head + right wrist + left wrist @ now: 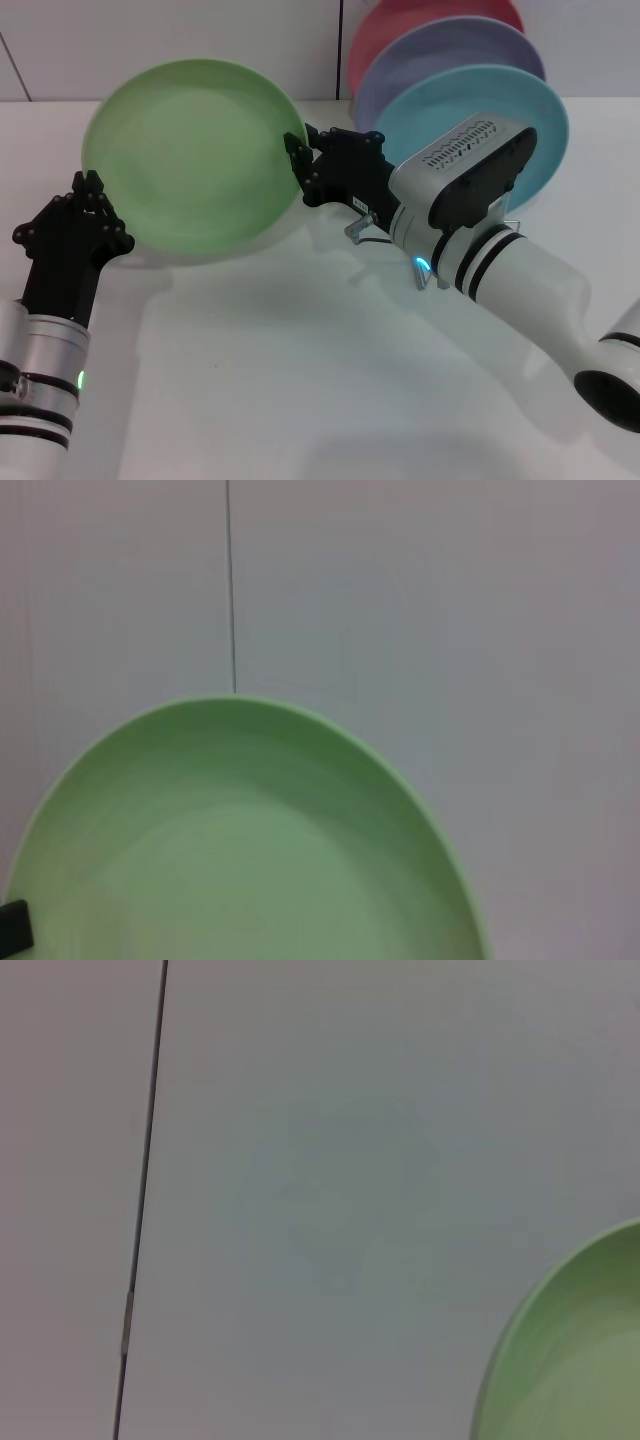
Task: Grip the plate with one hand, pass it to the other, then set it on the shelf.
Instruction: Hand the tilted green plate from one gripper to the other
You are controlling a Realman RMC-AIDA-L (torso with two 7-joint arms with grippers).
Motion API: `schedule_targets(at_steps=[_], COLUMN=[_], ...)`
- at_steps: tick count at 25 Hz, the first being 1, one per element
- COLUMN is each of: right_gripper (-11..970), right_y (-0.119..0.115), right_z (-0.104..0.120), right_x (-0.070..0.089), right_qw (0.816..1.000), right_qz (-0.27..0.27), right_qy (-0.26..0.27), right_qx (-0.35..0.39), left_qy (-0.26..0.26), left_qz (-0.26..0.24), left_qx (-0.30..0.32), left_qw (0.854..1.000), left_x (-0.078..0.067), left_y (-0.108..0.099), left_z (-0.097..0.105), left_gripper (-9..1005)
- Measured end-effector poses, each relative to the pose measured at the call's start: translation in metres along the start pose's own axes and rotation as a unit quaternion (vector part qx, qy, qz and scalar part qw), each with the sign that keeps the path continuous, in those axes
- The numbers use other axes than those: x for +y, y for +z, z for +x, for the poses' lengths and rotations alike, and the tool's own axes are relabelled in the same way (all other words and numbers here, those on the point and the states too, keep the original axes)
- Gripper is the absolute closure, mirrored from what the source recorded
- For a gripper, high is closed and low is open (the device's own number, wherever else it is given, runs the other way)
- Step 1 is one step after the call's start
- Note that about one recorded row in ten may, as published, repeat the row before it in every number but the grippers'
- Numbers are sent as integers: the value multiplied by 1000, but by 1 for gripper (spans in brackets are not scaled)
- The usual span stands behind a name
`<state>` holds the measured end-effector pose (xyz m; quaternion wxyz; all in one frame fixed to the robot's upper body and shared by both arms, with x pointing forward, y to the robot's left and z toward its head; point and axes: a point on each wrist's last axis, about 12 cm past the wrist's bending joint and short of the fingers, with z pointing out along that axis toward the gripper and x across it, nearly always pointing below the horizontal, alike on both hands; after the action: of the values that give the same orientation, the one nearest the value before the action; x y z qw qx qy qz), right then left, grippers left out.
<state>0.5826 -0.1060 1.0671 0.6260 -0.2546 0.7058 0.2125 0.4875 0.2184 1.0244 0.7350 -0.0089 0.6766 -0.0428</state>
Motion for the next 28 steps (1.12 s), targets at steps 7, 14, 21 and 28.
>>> schedule_targets(at_steps=[7, 14, 21, 28], right_gripper=[804, 826, 855, 866], right_y=[-1, 0, 0, 0], right_z=[1, 1, 1, 1], right_x=[-2, -2, -1, 0], right_qw=[1000, 1000, 1000, 1000], right_qz=[6, 5, 4, 2], right_qy=[7, 7, 7, 7], right_qx=[2, 1, 1, 1], left_qy=[0, 0, 1, 1], left_qz=[0, 0, 1, 1], left_qx=[1, 2, 1, 1], left_qw=[1000, 1000, 1000, 1000], left_x=[0, 0, 0, 0], left_y=[0, 0, 0, 0], left_z=[0, 0, 0, 0], left_gripper=[965, 965, 965, 965])
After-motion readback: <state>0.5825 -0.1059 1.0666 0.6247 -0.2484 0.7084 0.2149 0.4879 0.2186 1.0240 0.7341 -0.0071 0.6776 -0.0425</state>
